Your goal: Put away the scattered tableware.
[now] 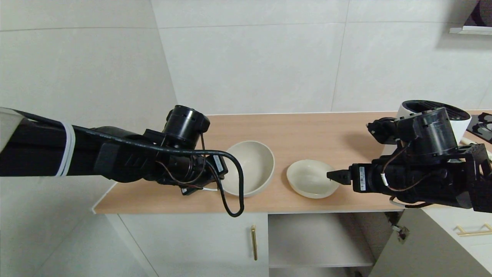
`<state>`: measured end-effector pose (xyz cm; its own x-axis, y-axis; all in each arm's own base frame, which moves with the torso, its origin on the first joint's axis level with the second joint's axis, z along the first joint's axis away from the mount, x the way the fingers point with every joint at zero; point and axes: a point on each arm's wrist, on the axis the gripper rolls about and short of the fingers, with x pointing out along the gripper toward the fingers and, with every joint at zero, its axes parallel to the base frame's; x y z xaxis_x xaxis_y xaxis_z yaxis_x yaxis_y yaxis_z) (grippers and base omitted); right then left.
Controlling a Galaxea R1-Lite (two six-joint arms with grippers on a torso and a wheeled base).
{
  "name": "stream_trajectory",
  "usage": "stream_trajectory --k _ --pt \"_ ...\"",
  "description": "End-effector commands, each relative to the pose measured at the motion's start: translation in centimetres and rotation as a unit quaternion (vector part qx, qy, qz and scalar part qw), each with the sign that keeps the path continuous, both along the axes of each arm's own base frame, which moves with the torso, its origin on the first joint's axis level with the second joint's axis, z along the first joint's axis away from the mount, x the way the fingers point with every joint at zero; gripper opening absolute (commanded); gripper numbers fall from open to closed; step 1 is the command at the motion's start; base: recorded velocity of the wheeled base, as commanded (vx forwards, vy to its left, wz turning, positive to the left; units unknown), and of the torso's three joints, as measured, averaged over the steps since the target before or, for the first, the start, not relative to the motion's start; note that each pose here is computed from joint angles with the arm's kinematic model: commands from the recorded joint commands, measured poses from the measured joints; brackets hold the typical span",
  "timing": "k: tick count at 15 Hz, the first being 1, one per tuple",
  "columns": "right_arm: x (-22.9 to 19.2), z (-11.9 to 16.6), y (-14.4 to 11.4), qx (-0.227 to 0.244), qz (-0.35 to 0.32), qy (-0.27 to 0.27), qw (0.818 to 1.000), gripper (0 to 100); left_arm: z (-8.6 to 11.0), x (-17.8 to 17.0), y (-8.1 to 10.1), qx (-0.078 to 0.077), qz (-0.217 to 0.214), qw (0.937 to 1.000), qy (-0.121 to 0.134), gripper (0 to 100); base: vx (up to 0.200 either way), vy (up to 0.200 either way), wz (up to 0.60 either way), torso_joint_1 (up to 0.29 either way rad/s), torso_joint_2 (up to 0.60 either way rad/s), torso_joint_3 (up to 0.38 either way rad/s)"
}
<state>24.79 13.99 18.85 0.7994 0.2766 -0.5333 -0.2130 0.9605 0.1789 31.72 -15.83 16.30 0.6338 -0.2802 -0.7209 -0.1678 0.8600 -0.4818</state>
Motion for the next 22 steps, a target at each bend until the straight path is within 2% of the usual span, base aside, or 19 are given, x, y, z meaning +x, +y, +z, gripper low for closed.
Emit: stream_trajectory --k 1,2,4,6,8,14,21,22 --pt "0.2 -0.5 0.6 -0.014 -0.008 0.001 1.0 100 0.9 -0.7 0.3 -0.005 -0.003 0.9999 -0.009 0 0.0 0.0 0.0 0.0 0.0 0.0" --pt "0.4 -0.7 0.8 -0.022 -0.017 0.001 1.0 100 1.2 -0.9 0.4 -0.008 -0.005 0.9999 -0.012 0 0.0 0.0 0.0 0.0 0.0 0.0" --pt "2.1 -2.0 1.9 -0.03 -0.059 -0.002 0.998 100 2.0 -1.9 0.7 -0.026 -0.025 0.9993 -0.013 0 0.0 0.0 0.0 0.0 0.0 0.0" --pt "3.7 -3.6 2.7 -0.039 -0.099 -0.011 0.994 100 2.2 -2.5 1.0 -0.033 -0.038 0.9987 -0.011 0 0.0 0.0 0.0 0.0 0.0 0.0" --pt "5.0 -5.1 3.2 -0.06 -0.134 -0.02 0.989 100 2.2 -3.3 1.4 -0.023 -0.058 0.9979 -0.014 0 0.0 0.0 0.0 0.0 0.0 0.0" --pt "6.7 -7.2 3.0 -0.072 -0.153 -0.007 0.986 100 2.5 -3.7 1.5 -0.027 -0.069 0.9971 -0.016 0 0.0 0.0 0.0 0.0 0.0 0.0" --pt "7.1 -7.0 3.2 -0.051 -0.16 -0.007 0.986 100 2.5 -3.7 1.5 -0.027 -0.07 0.997 -0.016 0 0.0 0.0 0.0 0.0 0.0 0.0" --pt "7.1 -7.0 3.2 -0.051 -0.16 -0.007 0.986 0 2.5 -3.7 1.5 -0.027 -0.069 0.9971 -0.016 0 0.0 0.0 0.0 0.0 0.0 0.0"
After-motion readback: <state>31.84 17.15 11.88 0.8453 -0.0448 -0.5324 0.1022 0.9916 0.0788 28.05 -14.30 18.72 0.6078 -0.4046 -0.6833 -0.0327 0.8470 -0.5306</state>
